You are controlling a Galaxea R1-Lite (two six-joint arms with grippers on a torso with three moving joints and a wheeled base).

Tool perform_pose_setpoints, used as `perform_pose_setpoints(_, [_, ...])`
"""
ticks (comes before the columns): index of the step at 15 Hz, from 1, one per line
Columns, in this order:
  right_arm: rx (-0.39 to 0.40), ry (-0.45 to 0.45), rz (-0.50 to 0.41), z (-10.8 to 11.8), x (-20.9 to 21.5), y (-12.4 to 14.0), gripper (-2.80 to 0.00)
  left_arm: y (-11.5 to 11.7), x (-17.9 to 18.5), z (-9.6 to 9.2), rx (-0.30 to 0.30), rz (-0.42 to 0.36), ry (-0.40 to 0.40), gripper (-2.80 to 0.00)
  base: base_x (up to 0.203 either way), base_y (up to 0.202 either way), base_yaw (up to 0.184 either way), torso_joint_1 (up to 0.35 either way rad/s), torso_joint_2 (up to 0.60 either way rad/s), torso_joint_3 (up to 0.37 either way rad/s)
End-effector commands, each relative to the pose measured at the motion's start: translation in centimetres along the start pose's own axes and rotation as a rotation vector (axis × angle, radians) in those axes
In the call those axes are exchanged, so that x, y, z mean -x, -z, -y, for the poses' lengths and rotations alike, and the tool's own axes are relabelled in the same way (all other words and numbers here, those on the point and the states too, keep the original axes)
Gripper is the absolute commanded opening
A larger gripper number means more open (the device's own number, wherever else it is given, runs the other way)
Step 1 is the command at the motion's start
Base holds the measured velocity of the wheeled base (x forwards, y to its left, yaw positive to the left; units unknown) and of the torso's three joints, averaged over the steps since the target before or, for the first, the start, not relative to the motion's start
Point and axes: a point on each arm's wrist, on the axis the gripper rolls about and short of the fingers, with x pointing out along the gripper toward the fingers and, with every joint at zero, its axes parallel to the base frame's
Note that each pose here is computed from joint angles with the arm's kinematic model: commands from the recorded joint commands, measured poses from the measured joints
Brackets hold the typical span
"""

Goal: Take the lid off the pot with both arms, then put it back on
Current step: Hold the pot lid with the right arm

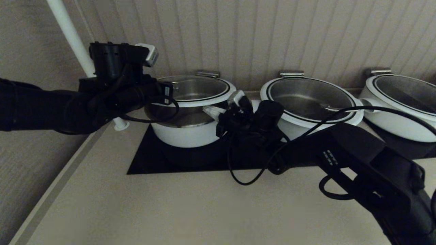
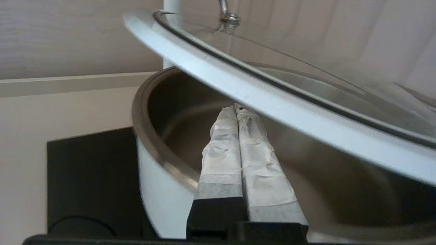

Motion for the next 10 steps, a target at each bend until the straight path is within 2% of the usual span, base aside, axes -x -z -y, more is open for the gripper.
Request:
perform_pose_setpoints(1, [0.01, 0.003, 0.016, 0.3, -0.7, 0.3, -2.8, -0.2, 0.2, 0.0, 0.0, 0.008, -0.003, -2.8, 0.0, 0.0, 0.0, 0.0, 0.0, 0.0])
perform_pose_setpoints(10, [0.023, 0.05, 0.002, 2.3, -0.1, 0.6, -2.8, -0.6, 1.1, -0.2, -0.004, 0.012, -0.003, -2.8, 0.0, 0.0, 0.0, 0.0, 0.0, 0.0])
